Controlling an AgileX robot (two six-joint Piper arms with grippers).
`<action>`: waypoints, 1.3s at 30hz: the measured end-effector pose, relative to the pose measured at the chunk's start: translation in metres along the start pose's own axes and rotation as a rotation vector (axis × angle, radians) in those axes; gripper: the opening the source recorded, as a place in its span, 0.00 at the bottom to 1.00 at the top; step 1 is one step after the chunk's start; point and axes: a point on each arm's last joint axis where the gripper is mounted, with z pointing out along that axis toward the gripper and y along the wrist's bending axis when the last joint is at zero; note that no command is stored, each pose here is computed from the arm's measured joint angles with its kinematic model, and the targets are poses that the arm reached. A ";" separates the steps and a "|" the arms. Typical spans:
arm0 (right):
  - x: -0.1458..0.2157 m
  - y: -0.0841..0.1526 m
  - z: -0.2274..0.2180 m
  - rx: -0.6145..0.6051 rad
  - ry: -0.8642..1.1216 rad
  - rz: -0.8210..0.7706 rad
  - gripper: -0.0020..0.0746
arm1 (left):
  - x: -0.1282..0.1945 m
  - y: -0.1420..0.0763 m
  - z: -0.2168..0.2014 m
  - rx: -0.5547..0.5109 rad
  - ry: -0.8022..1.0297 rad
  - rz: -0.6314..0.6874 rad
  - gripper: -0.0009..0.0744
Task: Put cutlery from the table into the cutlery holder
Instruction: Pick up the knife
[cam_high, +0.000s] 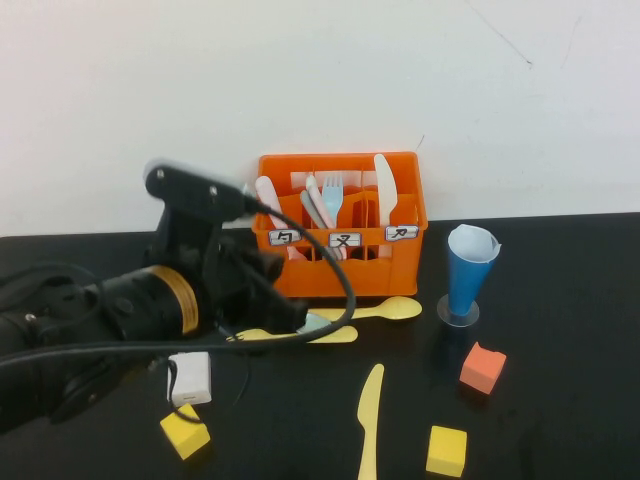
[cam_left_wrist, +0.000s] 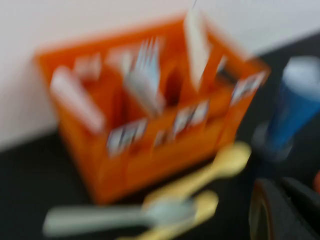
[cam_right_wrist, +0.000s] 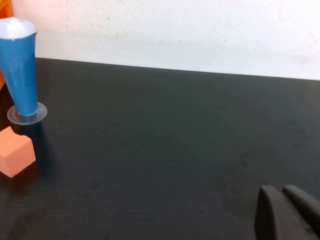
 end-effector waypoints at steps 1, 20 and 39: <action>0.000 0.000 0.000 0.000 0.000 0.000 0.02 | 0.003 0.000 0.000 -0.018 0.031 0.002 0.01; 0.000 0.000 0.000 0.000 0.000 0.000 0.02 | 0.032 -0.024 -0.001 -0.024 0.613 -0.016 0.01; 0.000 0.000 0.000 0.000 0.002 0.000 0.02 | 0.081 -0.066 0.107 0.103 0.870 -0.095 0.61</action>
